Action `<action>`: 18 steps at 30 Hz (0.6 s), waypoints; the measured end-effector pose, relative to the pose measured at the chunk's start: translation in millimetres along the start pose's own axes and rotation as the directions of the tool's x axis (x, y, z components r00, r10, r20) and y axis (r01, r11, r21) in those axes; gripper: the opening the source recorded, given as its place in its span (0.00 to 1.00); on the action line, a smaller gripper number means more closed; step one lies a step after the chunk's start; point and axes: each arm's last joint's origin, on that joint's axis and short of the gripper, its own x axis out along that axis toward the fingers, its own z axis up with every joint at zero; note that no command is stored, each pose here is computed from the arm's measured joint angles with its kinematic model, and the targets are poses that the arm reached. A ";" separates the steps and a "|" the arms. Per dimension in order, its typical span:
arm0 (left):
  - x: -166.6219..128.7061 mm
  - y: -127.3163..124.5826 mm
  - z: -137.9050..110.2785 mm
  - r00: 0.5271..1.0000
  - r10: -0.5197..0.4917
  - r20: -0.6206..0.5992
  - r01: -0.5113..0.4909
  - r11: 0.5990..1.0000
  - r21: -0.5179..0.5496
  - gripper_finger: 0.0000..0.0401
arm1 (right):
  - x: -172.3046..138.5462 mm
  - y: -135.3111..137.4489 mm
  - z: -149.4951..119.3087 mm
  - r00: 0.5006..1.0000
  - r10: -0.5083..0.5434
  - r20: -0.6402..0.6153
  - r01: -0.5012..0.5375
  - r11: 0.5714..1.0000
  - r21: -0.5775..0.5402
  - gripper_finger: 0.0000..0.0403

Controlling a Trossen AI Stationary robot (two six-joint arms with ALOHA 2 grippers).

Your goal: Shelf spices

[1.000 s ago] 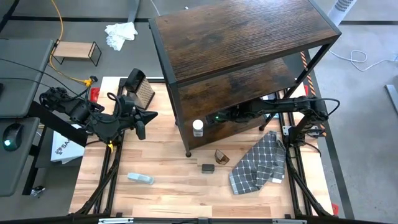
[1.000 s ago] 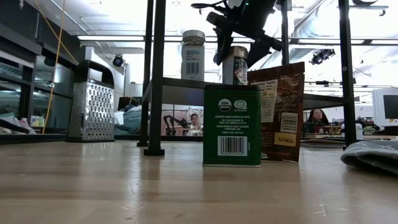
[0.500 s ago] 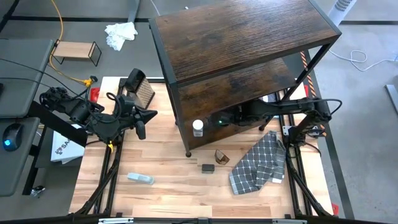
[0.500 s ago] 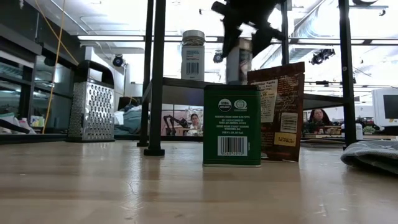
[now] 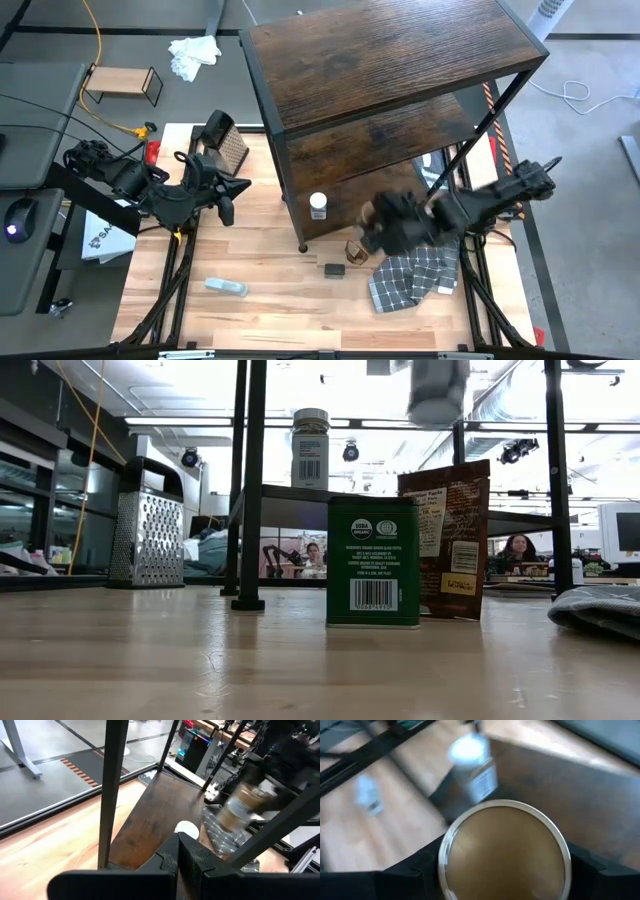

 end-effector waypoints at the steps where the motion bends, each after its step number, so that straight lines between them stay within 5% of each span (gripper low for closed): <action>1: 0.0 0.3 -0.3 1.000 0.002 -0.002 -0.002 1.000 0.003 0.00 | -4.1 6.1 -8.8 1.000 0.015 -0.006 -0.015 1.000 -0.005 0.65; 5: 0.0 2.0 -1.5 1.000 0.019 -0.005 -0.019 1.000 -0.010 0.00 | -6.8 26.3 -49.5 0.998 -0.031 -0.046 0.031 1.000 -0.001 0.65; 13: 0.0 2.2 -1.6 1.000 0.021 -0.005 -0.021 0.999 -0.029 0.00 | 10.4 23.1 -94.4 0.926 -0.378 0.008 0.375 0.920 0.111 0.65; 18: 0.0 2.3 -1.5 1.000 0.023 -0.003 -0.023 0.998 -0.050 0.00 | 32.7 19.5 -102.9 0.928 -0.372 -0.007 0.366 0.909 0.200 0.65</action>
